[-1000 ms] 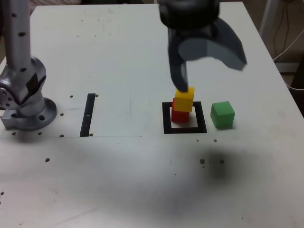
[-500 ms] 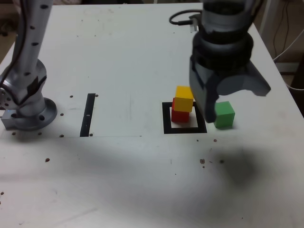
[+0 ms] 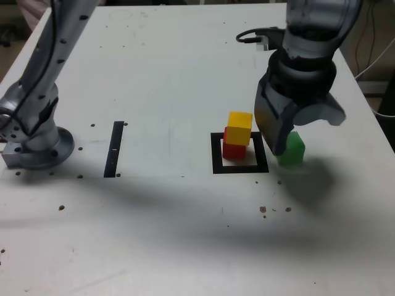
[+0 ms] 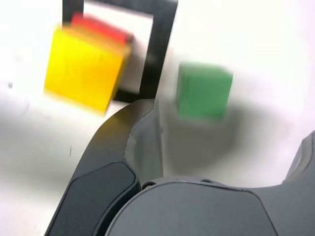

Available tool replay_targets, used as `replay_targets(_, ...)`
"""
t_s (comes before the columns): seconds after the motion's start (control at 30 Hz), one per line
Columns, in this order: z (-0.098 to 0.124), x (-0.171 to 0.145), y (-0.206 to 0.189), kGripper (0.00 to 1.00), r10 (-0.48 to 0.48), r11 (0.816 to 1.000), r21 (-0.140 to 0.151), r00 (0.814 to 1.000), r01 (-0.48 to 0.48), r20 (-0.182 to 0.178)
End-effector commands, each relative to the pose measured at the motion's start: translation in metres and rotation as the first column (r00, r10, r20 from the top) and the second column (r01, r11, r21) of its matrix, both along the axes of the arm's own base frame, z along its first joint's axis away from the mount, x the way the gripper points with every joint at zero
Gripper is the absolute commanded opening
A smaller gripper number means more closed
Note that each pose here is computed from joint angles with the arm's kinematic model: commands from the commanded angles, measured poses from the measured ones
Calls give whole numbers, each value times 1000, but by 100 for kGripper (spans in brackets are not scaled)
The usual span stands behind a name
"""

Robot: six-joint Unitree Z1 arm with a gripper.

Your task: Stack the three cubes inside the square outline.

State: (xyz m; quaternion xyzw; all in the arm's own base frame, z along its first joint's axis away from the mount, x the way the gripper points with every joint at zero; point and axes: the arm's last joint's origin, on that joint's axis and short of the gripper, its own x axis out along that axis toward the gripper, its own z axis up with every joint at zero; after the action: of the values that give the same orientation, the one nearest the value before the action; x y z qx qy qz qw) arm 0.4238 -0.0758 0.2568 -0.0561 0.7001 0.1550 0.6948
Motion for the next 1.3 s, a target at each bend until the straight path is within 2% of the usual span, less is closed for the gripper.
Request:
replay_targets(0.0,-7,4,8,99,6,1000,-9,1000,-6,-12)
replay_targets(0.3,-23,12,21,100,13,999,-39,999,-15,-42)
replay_targets(0.53,-31,13,22,99,14,999,-40,999,-16,-52)
replay_targets(0.73,-41,14,24,85,21,998,-60,997,-25,-77)
replay_targets(1.0,-43,16,24,68,16,998,-66,998,-20,-62)
replay_targets(1.27,-45,14,25,51,15,998,-67,997,-19,-71)
